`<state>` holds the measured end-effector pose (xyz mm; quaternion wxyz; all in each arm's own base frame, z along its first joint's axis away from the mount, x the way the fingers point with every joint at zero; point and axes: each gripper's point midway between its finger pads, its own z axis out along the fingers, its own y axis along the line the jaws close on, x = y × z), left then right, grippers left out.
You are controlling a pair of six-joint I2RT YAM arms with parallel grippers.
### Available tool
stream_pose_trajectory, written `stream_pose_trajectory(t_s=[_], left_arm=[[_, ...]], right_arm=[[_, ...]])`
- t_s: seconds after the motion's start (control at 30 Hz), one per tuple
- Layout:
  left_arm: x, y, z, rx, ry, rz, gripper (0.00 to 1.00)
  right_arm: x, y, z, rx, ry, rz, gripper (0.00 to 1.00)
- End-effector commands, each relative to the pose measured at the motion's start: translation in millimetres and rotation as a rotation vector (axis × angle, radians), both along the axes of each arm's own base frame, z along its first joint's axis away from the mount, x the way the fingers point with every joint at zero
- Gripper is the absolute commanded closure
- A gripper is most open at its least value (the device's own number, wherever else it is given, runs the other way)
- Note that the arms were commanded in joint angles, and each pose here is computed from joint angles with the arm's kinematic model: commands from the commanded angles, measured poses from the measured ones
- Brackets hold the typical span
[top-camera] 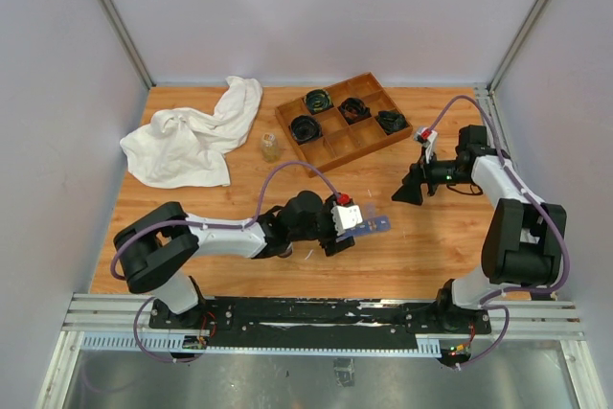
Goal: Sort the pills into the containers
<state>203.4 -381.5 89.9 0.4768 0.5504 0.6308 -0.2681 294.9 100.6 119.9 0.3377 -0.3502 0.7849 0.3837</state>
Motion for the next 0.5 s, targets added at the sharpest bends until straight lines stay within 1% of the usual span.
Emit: stream_pose_trajectory(t_s=[0.0,0.07,0.17,0.3,0.47], left_arm=[[10,-10,7,-0.038,-0.069,0.007,0.20],[7,-10,6,-0.059,-0.073,-0.004,0.20],[5,-9,-4,-0.068,-0.052,0.005,0.21],[8,-8,-18,-0.062,-0.032,0.034,0.22],[13,-12,-21,-0.053,-0.039,0.045,0.25]], right_arm=[[2,11,4,0.017,0.012,0.025,0.17],[2,11,1,0.015,0.016,0.022,0.17],[1,13,-1,0.024,0.028,0.023,0.20],[0,13,-2,0.027,0.035,0.023,0.22],[0,14,-2,0.027,0.040,0.024,0.23]])
